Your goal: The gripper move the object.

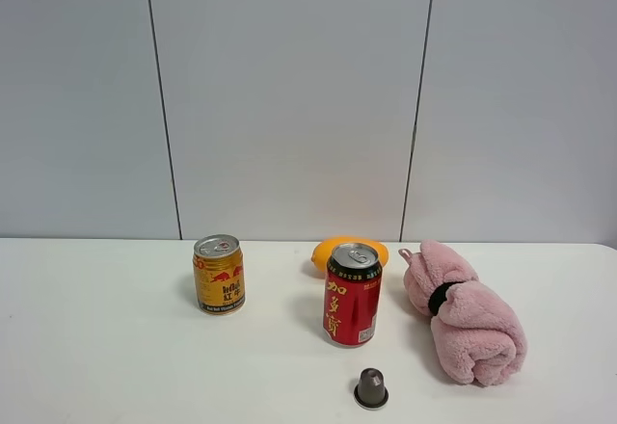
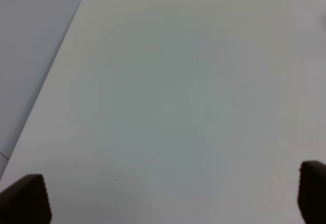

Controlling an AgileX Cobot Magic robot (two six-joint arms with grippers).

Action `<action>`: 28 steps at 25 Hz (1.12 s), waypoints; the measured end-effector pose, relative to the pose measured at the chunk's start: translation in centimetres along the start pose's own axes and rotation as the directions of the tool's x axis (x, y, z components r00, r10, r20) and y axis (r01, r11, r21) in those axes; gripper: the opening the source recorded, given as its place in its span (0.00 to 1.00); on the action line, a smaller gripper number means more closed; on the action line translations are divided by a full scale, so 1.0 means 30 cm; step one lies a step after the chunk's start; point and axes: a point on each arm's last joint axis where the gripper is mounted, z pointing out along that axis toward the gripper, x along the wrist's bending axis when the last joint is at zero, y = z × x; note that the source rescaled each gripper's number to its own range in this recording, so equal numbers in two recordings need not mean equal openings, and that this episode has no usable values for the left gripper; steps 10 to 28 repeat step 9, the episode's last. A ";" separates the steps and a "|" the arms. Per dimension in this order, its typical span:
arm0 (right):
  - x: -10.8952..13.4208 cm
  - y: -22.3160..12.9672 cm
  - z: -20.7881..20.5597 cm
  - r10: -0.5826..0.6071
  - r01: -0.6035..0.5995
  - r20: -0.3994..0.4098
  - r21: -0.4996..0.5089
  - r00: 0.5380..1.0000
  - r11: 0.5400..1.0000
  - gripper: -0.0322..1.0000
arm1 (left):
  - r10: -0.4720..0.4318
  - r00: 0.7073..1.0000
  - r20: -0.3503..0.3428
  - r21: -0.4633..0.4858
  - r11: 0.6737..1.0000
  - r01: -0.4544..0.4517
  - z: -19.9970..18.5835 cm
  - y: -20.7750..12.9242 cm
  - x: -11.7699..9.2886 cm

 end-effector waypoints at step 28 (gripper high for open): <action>0.000 0.000 0.000 0.000 0.000 0.000 0.000 1.000 1.000 0.96 | 0.000 1.000 0.000 0.000 1.000 0.000 0.000 0.000 0.000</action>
